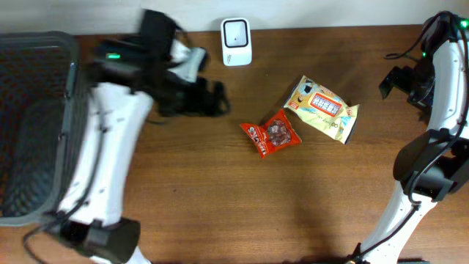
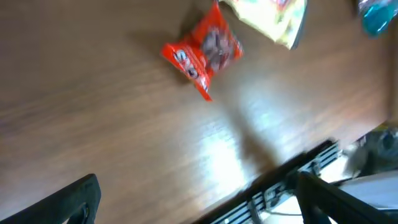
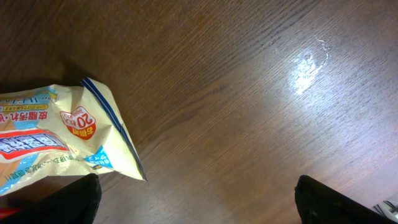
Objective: Scan the item barcode
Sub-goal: 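Reach the left gripper to the red candy bag and grasp it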
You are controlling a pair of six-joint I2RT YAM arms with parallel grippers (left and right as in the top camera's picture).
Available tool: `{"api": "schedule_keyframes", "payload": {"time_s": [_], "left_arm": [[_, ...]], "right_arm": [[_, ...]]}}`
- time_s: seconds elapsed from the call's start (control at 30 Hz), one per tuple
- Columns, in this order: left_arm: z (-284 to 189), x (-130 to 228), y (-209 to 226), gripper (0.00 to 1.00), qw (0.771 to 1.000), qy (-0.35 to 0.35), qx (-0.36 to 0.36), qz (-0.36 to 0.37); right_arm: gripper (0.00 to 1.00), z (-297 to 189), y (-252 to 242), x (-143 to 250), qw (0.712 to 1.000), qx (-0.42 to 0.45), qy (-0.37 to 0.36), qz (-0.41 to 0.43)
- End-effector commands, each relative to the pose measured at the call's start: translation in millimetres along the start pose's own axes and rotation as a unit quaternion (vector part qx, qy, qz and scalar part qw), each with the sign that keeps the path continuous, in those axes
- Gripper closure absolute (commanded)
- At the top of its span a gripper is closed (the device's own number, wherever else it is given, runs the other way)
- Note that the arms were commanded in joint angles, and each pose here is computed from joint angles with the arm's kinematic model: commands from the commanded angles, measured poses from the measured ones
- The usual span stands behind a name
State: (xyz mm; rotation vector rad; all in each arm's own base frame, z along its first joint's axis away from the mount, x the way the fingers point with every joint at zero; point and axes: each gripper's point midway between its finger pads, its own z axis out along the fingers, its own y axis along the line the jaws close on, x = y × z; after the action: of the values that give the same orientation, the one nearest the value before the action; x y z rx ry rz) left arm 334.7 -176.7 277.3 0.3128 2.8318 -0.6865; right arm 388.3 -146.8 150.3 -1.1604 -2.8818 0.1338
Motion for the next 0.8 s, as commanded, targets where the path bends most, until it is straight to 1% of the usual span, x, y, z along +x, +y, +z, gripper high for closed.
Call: {"api": "schedule_keyframes", "payload": {"time_s": [0.0,0.1,0.2,0.27,0.3,0.37,0.47,0.67,0.77], "left_arm": [[61.7,8.4,-14.8,0.01,0.997,0.048,-0.011,0.053],[85.6,13.5,-27.9,0.01,0.995,0.069,-0.007,0.073],[97.3,11.5,-40.5,0.0,0.993,0.066,0.0,0.093],[100.8,9.2,-48.9,0.06,0.993,0.058,0.005,0.106],[102.2,7.9,-53.0,0.11,0.992,0.053,0.007,0.112],[104.3,6.6,-59.2,0.12,0.991,0.047,0.01,0.122],[110.4,6.6,-67.7,0.12,0.99,0.045,0.015,0.134],[148.9,9.5,-56.7,0.14,0.989,0.084,0.005,0.122],[173.1,9.9,-48.8,0.11,0.988,0.104,0.002,0.115]], "right_arm": [[0.02,-14.0,-0.7,-1.2,1.0,-0.009,-0.018,0.001],[0.02,-14.0,-0.7,-1.2,1.0,-0.009,-0.018,0.001],[0.02,-14.0,-0.7,-1.2,1.0,-0.009,-0.018,0.001],[0.02,-14.0,-0.7,-1.2,1.0,-0.009,-0.018,0.001],[0.02,-14.0,-0.7,-1.2,1.0,-0.009,-0.018,0.001],[0.02,-14.0,-0.7,-1.2,1.0,-0.009,-0.018,0.001],[0.02,-14.0,-0.7,-1.2,1.0,-0.009,-0.018,0.001],[0.02,-14.0,-0.7,-1.2,1.0,-0.009,-0.018,0.001],[0.02,-14.0,-0.7,-1.2,1.0,-0.009,-0.018,0.001]]}}
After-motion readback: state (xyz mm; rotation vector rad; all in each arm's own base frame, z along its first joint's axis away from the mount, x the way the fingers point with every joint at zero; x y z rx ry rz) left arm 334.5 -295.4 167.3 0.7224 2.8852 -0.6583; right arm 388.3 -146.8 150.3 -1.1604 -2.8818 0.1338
